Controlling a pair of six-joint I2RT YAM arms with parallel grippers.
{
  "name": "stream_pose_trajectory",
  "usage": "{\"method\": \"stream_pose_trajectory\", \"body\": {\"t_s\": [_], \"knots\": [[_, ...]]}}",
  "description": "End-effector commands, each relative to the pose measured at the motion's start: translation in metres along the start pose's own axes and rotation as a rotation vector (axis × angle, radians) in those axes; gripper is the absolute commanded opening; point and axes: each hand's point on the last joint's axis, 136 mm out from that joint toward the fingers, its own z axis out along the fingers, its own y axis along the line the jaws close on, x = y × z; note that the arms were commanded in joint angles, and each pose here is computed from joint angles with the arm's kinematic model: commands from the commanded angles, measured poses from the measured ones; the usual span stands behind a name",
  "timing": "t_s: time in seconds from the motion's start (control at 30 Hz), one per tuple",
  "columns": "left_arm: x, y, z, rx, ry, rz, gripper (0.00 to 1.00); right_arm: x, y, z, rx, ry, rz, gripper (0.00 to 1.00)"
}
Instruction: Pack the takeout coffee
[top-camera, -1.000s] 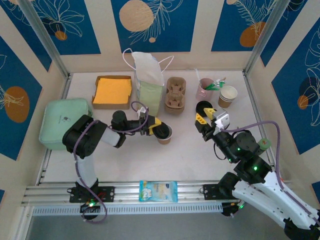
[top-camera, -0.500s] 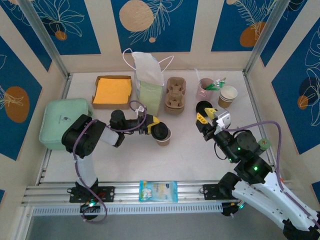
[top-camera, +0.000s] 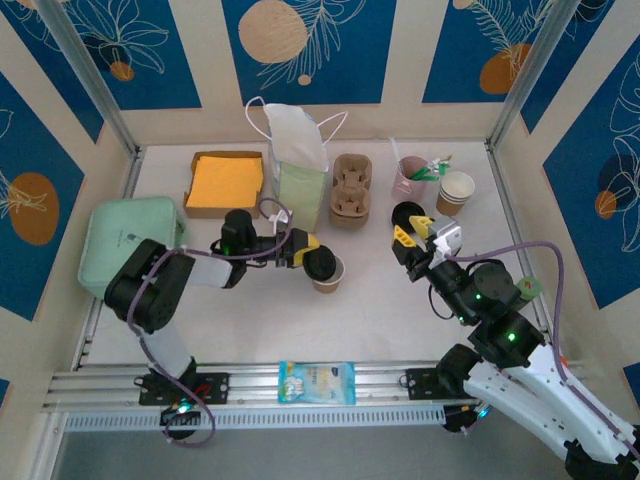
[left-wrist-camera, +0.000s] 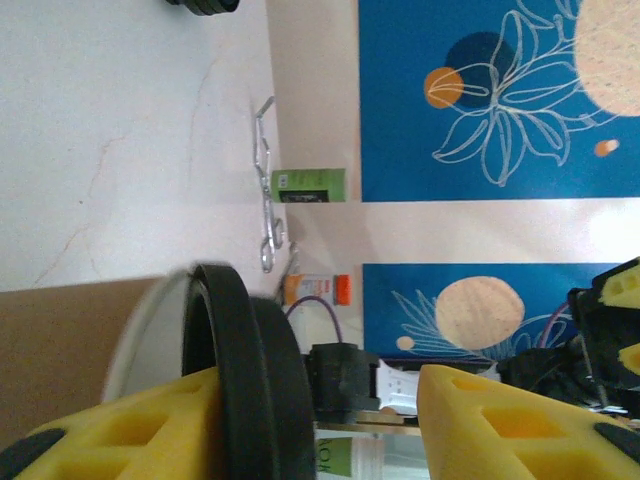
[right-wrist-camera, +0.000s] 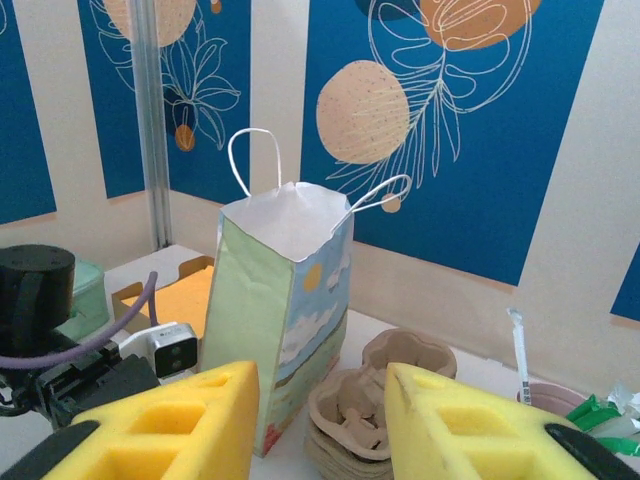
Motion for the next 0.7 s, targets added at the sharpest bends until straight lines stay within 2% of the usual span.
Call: {"method": "stream_pose_trajectory", "body": {"t_s": [0.0, 0.23, 0.67], "knots": [[0.001, 0.003, -0.002, -0.087, 0.014, 0.059, 0.51, -0.003, 0.001, -0.003, -0.010, -0.016, 0.023, 0.39], [-0.003, 0.005, 0.000, -0.111, 0.023, 0.068, 0.51, -0.002, -0.002, -0.007, -0.003, -0.014, 0.029, 0.39], [-0.003, 0.015, -0.006, -0.242, 0.034, 0.110, 0.51, 0.002, -0.004, -0.007, 0.007, -0.007, 0.036, 0.39]]}}
